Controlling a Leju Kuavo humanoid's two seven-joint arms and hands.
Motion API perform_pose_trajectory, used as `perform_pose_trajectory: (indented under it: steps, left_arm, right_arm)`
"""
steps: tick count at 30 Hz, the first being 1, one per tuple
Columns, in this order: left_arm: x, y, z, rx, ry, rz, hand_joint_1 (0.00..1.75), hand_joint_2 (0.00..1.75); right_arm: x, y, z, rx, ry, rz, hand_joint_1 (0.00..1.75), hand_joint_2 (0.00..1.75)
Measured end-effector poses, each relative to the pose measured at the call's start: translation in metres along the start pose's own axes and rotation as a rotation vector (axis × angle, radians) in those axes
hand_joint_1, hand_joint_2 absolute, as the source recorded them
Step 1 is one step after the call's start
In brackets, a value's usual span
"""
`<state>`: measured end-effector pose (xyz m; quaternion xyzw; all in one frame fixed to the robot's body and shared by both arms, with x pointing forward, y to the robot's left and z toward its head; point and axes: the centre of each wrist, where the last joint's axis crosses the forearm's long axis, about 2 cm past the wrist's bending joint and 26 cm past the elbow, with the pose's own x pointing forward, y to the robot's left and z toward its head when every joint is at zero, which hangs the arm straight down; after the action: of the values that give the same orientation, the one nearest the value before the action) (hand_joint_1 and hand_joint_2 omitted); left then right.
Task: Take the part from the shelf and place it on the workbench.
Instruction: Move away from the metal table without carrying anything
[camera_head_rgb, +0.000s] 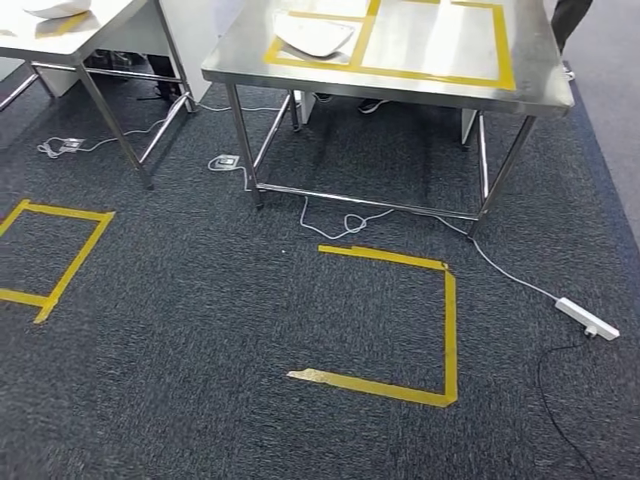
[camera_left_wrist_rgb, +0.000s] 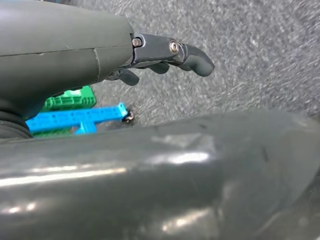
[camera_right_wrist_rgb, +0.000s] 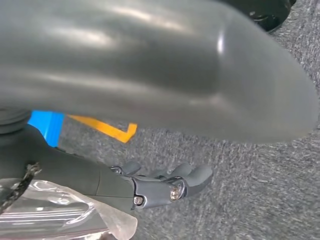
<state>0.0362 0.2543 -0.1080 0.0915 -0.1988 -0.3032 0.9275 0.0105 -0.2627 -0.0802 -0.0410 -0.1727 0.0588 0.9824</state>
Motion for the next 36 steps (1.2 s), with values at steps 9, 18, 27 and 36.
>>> perform_pose_trajectory:
  steps: [9,18,27,36]
  left_arm:
    - [-0.0003,-0.0006,0.0002,-0.001,0.003,0.010,0.00,0.00]
    - [0.0004,-0.0004,-0.0001,-0.001,0.001,0.012,0.00,0.00]
    - [0.0032,-0.0008,-0.0006,-0.006,-0.004,0.010,0.00,0.00]
    - [0.0050,-0.0010,-0.0010,-0.006,0.007,0.011,0.00,0.00]
  right_arm:
    - [-0.0006,0.0000,-0.0012,-0.001,0.000,0.006,0.00,0.00]
    - [0.0038,-0.0012,-0.0038,-0.009,-0.017,0.025,0.00,0.00]
    - [0.0003,-0.0029,-0.0051,-0.020,-0.020,0.057,0.00,0.00]
    - [-0.0022,-0.0038,-0.0057,-0.028,-0.019,0.079,0.00,0.00]
